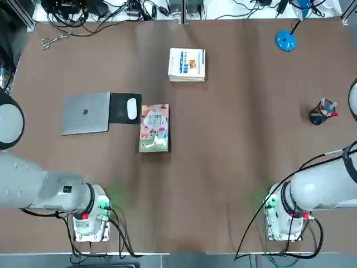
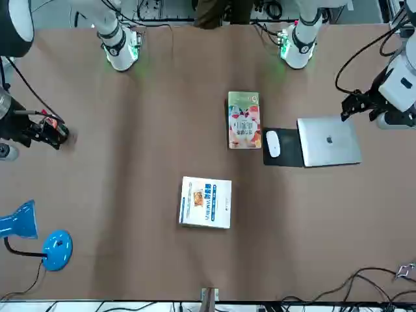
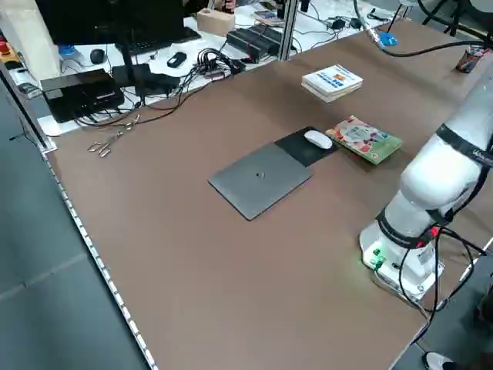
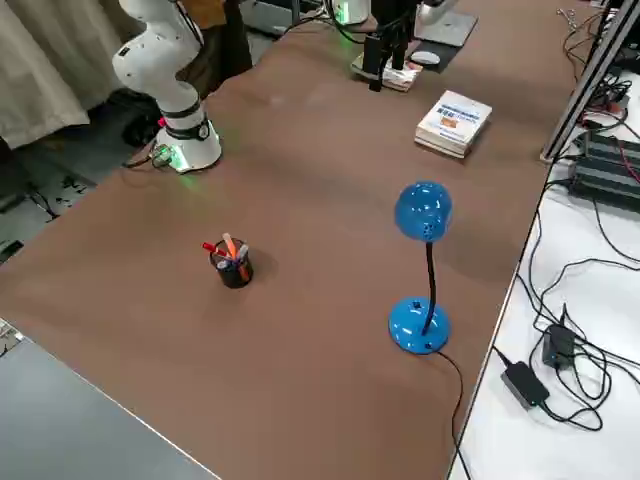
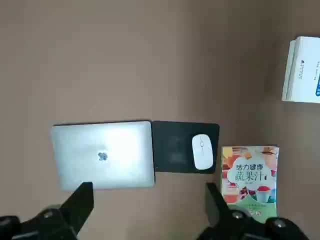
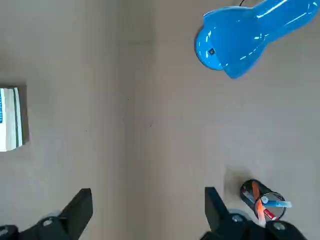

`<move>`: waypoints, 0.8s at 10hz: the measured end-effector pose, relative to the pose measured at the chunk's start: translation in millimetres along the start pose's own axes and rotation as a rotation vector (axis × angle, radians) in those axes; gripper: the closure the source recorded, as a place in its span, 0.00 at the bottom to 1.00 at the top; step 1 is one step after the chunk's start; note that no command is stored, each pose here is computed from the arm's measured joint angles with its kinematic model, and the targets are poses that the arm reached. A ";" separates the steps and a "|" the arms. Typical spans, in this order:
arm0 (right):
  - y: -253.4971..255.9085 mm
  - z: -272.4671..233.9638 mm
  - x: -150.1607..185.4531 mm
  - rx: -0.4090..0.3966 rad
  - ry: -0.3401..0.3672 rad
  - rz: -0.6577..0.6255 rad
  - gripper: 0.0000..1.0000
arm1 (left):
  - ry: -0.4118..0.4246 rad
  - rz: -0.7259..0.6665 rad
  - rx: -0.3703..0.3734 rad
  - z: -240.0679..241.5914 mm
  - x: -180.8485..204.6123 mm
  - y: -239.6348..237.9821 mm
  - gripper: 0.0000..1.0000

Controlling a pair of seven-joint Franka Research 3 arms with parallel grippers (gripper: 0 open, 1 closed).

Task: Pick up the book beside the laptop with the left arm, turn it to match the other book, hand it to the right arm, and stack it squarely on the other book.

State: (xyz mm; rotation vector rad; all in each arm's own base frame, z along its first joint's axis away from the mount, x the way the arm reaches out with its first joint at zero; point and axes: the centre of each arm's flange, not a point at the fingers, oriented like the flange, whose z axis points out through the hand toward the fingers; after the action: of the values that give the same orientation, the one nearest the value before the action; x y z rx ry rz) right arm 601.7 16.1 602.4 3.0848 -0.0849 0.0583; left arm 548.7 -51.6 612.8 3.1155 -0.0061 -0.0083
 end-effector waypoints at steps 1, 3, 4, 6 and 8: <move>-0.3 0.0 0.0 0.000 0.000 -0.001 0.01 | 0.001 0.001 0.000 -0.2 0.0 0.0 0.02; -1.6 -0.4 0.3 0.001 0.004 -0.003 0.01 | 0.016 0.002 -0.002 -4.5 3.1 0.3 0.02; -1.7 -1.3 1.3 0.002 0.013 -0.003 0.01 | 0.010 0.004 -0.001 -5.0 4.5 0.1 0.02; -1.3 -1.0 3.8 0.003 0.027 -0.002 0.01 | -0.066 0.009 0.004 4.9 -0.3 -1.0 0.04; -0.3 4.7 7.4 0.000 0.026 -0.001 0.01 | -0.146 0.022 0.009 11.4 -10.9 2.9 0.07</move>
State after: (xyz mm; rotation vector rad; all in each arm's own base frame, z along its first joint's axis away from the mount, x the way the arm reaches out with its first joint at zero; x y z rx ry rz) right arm 609.3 15.7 597.9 3.0827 -0.0824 0.0985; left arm 537.8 -54.8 601.5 3.1152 -0.0431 -0.2353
